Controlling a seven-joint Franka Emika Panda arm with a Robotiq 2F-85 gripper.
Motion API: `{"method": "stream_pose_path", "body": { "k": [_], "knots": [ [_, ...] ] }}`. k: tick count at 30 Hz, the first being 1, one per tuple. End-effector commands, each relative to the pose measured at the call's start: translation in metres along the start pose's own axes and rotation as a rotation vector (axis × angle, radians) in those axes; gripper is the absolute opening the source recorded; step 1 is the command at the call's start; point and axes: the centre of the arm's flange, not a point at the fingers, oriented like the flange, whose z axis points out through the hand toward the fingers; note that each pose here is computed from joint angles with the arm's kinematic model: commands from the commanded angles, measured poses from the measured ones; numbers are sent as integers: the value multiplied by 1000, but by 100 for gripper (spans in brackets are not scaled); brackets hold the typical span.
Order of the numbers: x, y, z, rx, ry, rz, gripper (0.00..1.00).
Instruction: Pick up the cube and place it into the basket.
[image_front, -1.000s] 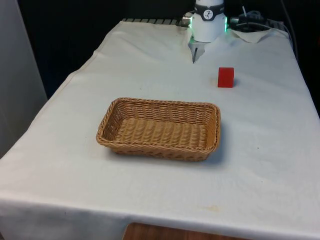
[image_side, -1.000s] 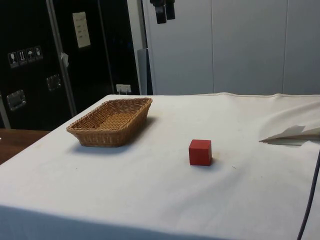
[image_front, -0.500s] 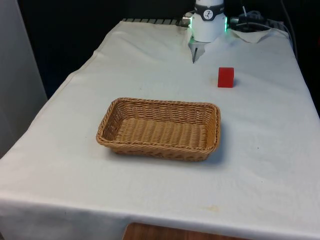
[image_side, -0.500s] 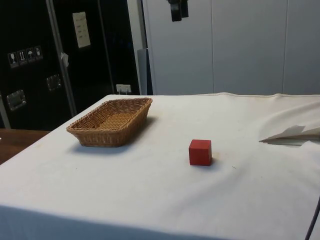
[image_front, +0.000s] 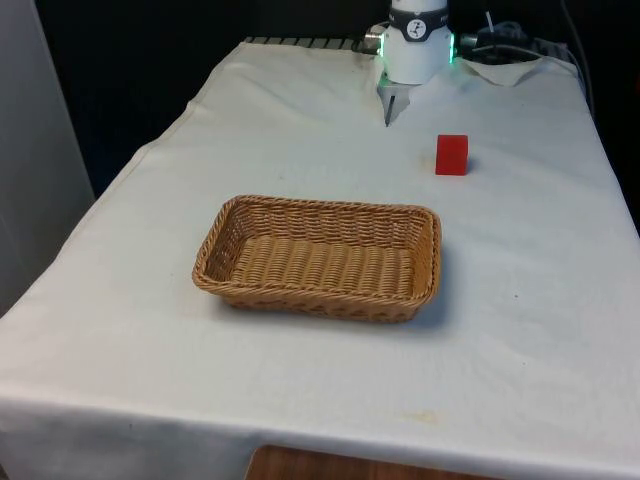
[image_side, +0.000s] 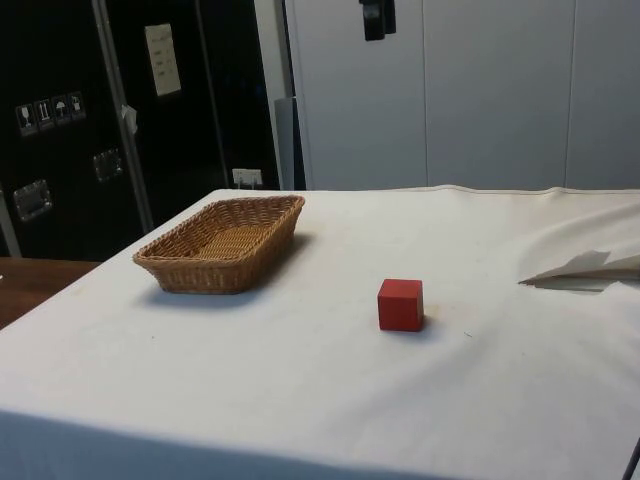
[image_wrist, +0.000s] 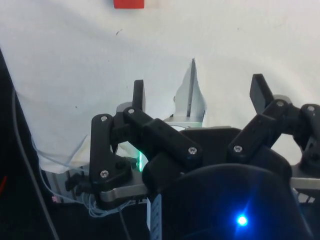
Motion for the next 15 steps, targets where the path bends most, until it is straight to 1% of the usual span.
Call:
{"method": "stream_pose_path", "body": {
  "k": [1, 7, 8, 9, 15],
  "knots": [
    [-4, 0, 0, -9, 8, 5, 100],
    [-17, -1, 1, -13, 9, 9, 100],
    [-14, 0, 2, -4, 5, 4, 100],
    [-18, -1, 1, -13, 9, 10, 100],
    [-25, -3, 4, -18, 10, 19, 100]
  ]
}}
